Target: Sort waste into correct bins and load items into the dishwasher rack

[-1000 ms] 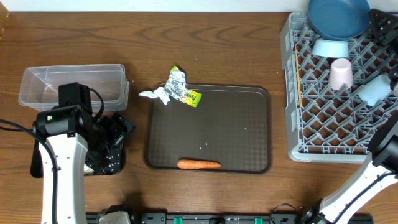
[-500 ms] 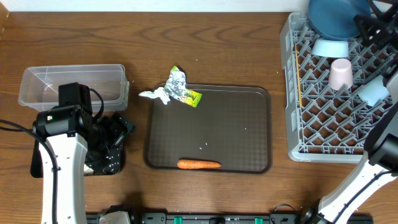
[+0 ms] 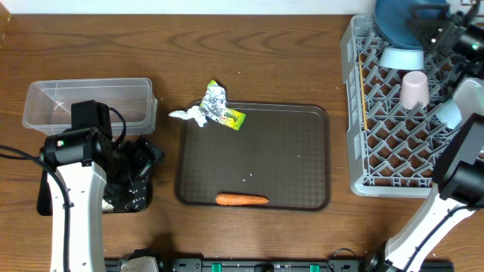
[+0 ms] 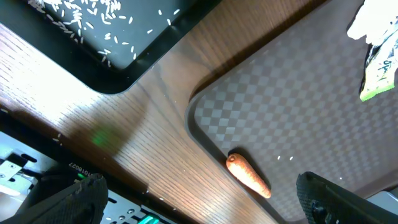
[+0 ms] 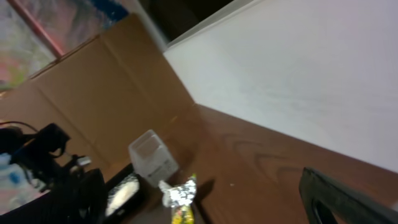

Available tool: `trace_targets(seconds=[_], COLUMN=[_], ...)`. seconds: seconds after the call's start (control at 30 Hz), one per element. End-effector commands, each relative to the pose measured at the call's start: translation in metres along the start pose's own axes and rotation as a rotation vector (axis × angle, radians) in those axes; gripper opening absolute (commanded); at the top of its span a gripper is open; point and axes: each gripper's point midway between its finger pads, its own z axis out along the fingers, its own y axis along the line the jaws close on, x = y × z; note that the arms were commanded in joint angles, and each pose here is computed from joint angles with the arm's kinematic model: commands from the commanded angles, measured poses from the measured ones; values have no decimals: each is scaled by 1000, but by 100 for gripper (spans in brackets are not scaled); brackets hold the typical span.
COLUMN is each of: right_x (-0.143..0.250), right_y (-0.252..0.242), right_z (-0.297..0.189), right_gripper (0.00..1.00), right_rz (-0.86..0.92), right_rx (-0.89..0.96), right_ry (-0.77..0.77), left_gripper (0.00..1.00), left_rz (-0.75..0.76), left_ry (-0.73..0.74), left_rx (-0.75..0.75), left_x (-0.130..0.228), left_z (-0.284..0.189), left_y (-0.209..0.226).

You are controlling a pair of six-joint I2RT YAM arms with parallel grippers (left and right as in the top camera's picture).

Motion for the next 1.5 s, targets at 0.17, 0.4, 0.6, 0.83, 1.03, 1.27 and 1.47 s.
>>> trace_targets(seconds=[0.17,0.4,0.6,0.83,1.03,1.27,1.47], right_x=[-34,-57,-106,-115,-60,-19,-11], right_y=[106,164,152,64,-17,-60,-63], right_z=[51,61,51,32,7,-19,8], right_gripper=[99,99,99,99,99,99,99], right_rz=[-201,-271,32,268,274,96,-160], right_rx=[-122,-158,-93,185,589,1015,1121], right_ry=[102,92,-107,-272,-204,-16,141], left_gripper=[100,100,100,100,100,100,100], left_rz=[2,2,2,2,2,2,2], left_ry=[-14,-14,-14,-14,-14,-14,-14], left_rx=[-2,-2,-2,-2,-2,-2,-2], left_x=[-3,-3,-3,-3,-3,-3,-3], left_z=[-3,-3,-3,-3,-3,-3,-3], left_y=[0,0,0,0,0,0,0])
